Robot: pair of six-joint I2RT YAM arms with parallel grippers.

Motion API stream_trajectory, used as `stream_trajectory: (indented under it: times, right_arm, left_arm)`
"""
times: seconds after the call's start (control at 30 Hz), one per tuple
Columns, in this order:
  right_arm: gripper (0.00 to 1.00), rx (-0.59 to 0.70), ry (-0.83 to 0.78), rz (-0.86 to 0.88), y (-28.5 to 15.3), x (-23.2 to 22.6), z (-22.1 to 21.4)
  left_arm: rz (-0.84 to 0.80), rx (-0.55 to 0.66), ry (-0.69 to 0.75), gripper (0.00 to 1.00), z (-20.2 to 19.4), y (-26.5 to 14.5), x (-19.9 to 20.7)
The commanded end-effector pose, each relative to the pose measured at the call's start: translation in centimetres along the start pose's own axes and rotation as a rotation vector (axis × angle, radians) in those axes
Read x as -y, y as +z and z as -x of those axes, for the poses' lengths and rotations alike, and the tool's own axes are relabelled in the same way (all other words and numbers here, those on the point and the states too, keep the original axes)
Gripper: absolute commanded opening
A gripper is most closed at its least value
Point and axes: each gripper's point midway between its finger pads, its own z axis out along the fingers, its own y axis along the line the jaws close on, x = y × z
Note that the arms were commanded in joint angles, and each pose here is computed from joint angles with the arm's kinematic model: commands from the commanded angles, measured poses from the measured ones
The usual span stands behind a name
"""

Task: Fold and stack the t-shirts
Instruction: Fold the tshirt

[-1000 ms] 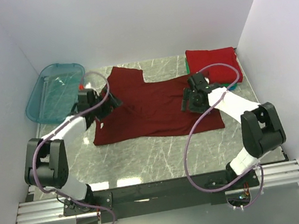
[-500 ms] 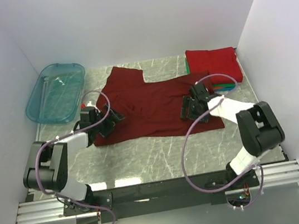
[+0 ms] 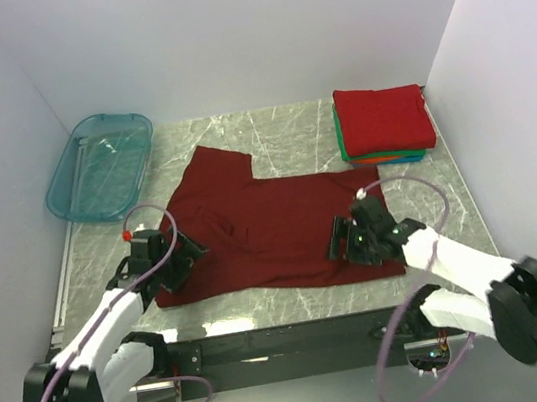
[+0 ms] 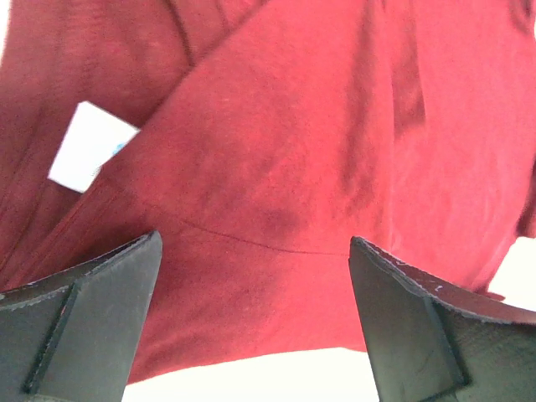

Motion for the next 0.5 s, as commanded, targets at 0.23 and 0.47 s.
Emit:
stream_trajectory:
  times: [0.23, 0.47]
  right_arm:
    - [0.93, 0.145, -0.152, 0.228, -7.4, -8.2, 4.2]
    - [0.91, 0.160, -0.276, 0.396, -5.6, -18.8, 6.8]
  left_arm:
    - [-0.025, 0.107, 0.035, 1.00, 3.6, -3.5, 3.2]
    - [-0.198, 0.155, 0.068, 0.99, 5.5, -4.8, 8.0]
